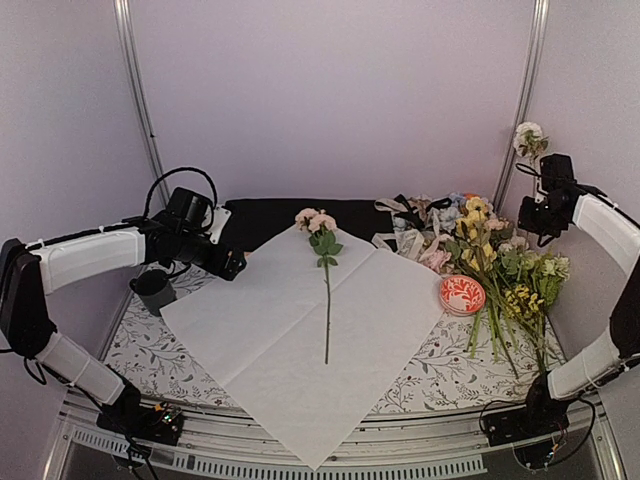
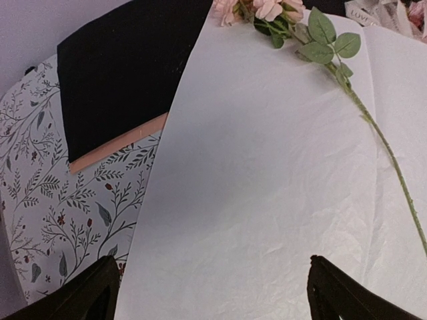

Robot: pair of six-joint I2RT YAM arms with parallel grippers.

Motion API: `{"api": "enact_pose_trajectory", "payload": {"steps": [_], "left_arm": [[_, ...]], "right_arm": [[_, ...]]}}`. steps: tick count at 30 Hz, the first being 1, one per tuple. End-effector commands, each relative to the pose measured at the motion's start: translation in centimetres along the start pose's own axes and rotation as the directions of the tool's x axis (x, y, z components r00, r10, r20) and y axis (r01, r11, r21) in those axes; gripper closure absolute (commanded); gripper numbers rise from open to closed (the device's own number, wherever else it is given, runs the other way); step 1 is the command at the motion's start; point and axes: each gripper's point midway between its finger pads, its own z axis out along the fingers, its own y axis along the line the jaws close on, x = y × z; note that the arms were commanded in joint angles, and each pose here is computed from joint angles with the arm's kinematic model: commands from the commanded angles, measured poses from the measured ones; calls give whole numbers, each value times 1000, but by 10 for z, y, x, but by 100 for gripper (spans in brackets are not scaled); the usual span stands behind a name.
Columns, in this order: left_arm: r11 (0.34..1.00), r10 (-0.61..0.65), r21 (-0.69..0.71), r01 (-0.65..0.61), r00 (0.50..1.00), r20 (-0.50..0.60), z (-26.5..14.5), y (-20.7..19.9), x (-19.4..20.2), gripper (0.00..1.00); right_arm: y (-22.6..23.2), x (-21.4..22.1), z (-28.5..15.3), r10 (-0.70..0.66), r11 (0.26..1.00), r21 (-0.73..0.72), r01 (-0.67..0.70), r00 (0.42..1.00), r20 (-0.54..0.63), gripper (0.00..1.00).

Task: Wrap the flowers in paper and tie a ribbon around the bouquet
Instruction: Pick up the fake flower from the corner of the board, then place the fake flower on the flattened wrapping paper.

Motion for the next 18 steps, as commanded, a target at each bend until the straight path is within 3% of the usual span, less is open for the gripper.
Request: {"api": "enact_pose_trajectory", "payload": {"steps": [1,6,10,12,14,16,18], "left_arm": [[1000,1,0,-1,1000,-13,2,2,5,1],[1000,-1,2,2,1000,-8,1,2,3,1],[1000,-6,18,6,1000,0,1,-1,2,1],[999,-8,46,7,1000,14,-1,-5,-2,1],[997,-9,79,6,999,35,-4,-11,-6,1],[994,-10,110,3,998,64,-8,-16,-11,1],[991,-14,137,2,996,89,-11,-21,-15,1]], "right_arm": [[-26,-82,-76,12,995,91,-51,922,388,100],[-22,-115,-147,-5,1000,21,-11,757,653,100],[40,-110,-172,-11,951,-214,223,716,698,100],[86,-92,-177,-4,837,-411,362,754,657,100],[137,-63,-181,30,639,-648,414,829,558,100],[190,-31,-190,55,448,-816,365,900,433,100],[244,5,-197,35,317,-902,295,946,321,100]]}}
